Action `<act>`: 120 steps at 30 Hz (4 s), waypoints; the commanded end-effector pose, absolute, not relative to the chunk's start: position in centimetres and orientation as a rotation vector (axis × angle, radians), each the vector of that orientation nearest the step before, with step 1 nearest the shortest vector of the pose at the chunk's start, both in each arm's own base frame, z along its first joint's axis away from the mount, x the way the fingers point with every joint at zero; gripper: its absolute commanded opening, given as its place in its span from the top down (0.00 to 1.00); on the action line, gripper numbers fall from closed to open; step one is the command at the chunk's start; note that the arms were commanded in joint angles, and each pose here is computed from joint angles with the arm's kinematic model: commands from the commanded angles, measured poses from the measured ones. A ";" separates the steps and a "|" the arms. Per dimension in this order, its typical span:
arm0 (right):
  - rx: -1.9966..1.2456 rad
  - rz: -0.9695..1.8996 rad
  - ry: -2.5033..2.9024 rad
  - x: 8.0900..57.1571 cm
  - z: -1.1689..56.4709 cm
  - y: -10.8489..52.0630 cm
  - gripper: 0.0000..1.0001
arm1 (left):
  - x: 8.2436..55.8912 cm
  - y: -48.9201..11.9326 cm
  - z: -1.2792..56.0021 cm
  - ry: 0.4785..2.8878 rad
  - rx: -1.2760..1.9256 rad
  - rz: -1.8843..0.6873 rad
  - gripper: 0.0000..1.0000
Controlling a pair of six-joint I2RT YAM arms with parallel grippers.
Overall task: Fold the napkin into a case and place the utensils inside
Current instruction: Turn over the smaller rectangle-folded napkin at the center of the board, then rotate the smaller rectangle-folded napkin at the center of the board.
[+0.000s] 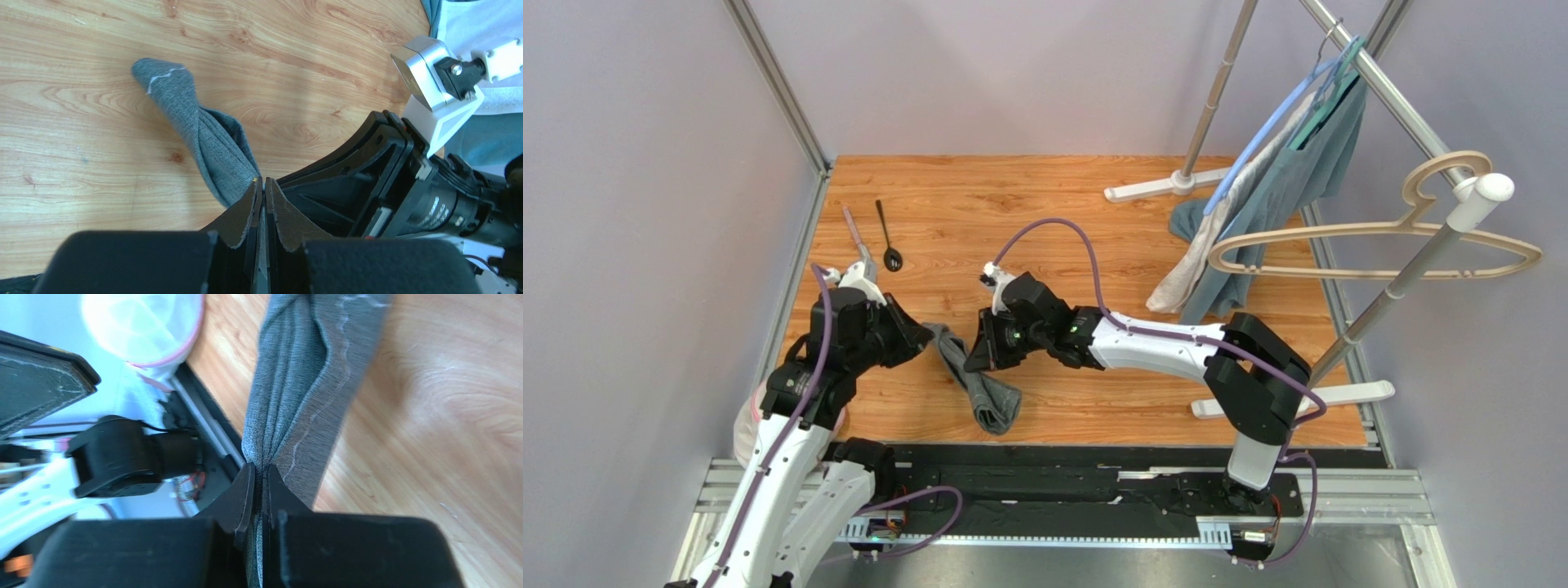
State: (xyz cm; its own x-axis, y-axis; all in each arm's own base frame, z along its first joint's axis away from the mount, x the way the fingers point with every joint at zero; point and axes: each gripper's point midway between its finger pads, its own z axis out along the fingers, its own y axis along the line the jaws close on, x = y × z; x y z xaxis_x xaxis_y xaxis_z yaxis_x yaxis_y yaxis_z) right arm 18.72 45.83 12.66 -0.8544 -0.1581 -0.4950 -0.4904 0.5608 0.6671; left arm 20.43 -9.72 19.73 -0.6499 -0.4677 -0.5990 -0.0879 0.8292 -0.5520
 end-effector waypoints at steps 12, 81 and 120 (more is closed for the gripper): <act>-0.076 1.826 2.150 22.2 12.2 41.6 1.00 | 21.9 -10.1 16.6 2.301 -0.392 -0.604 0.91; -0.567 0.441 2.614 24.3 8.2 27.6 0.69 | 36.4 -21.2 6.8 2.670 -0.219 -0.611 0.94; -0.471 0.185 2.506 35.4 11.1 24.8 0.59 | 33.9 -19.3 6.4 2.666 -0.331 -0.498 0.93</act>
State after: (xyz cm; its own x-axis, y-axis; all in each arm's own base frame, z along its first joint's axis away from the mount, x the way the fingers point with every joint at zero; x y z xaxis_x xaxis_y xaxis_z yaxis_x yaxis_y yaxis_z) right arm 36.36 22.17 7.78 -0.7959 -0.3134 -0.5180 -0.3002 0.9473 -0.1118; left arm 34.65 -19.81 4.99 -0.8814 -0.3346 -0.3334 -0.1851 0.8940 -0.4080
